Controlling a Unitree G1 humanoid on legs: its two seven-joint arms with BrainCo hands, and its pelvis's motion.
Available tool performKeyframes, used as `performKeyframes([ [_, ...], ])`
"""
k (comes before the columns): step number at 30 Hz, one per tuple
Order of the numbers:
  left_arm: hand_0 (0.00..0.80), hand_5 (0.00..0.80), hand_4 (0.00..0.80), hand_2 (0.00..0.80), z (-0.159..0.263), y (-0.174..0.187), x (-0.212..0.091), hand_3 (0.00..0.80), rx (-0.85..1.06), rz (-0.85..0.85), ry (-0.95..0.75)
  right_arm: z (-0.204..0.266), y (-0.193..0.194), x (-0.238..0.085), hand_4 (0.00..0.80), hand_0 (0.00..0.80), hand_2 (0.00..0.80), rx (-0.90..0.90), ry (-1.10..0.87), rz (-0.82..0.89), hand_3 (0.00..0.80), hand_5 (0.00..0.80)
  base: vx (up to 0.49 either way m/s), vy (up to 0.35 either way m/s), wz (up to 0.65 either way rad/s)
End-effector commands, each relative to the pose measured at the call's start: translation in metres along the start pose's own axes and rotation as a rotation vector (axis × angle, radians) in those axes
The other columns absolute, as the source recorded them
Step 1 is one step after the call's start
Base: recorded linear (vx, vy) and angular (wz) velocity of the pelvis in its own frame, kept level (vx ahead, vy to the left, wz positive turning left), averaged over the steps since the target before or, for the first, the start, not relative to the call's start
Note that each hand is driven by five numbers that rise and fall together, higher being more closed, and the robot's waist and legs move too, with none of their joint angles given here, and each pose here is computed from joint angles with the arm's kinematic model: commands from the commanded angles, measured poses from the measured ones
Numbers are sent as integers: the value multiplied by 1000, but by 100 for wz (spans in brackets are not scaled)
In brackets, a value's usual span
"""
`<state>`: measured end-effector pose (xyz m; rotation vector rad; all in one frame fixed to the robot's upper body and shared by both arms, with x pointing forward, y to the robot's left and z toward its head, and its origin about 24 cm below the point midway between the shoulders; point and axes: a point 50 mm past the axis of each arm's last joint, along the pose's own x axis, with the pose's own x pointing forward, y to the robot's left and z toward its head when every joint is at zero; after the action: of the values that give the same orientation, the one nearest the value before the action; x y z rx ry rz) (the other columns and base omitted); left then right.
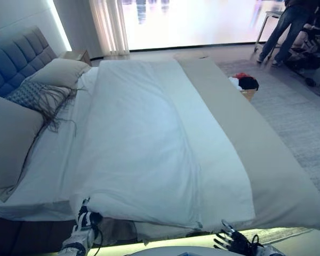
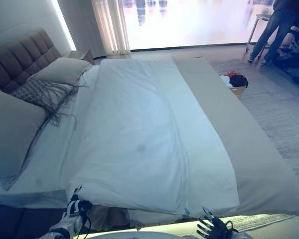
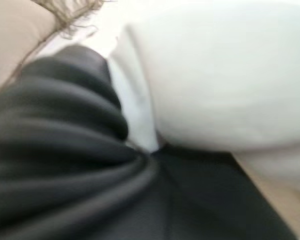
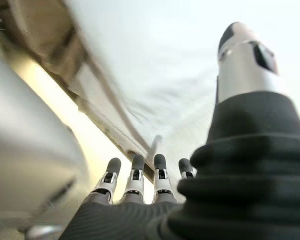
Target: Make the bed neatly
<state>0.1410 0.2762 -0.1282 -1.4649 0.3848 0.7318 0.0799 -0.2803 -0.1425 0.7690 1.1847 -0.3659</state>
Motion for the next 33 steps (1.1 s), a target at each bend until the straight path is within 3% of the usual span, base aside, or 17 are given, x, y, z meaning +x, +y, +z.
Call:
performKeyframes([
  [1, 800, 800, 800, 800, 66, -27, -6, 800, 1, -93, -212, 23, 9, 1, 0, 0, 0, 93, -104, -12, 0, 0, -81, 140, -4],
  [10, 800, 800, 800, 800, 82, -31, -10, 800, 54, -65, -217, 40, 1, -7, 0, 0, 0, 149, -195, -45, 0, 0, -74, 168, -3],
  [20, 800, 800, 800, 800, 113, -35, -23, 800, 35, -71, -337, 38, 33, 6, 0, 0, 0, 112, -189, 115, 0, 0, -204, 105, -14],
  [33, 800, 800, 800, 800, 152, -124, -21, 800, 134, -207, -411, 62, 46, 2, 0, 0, 0, 21, -236, 128, 0, 0, -198, -31, -8],
])
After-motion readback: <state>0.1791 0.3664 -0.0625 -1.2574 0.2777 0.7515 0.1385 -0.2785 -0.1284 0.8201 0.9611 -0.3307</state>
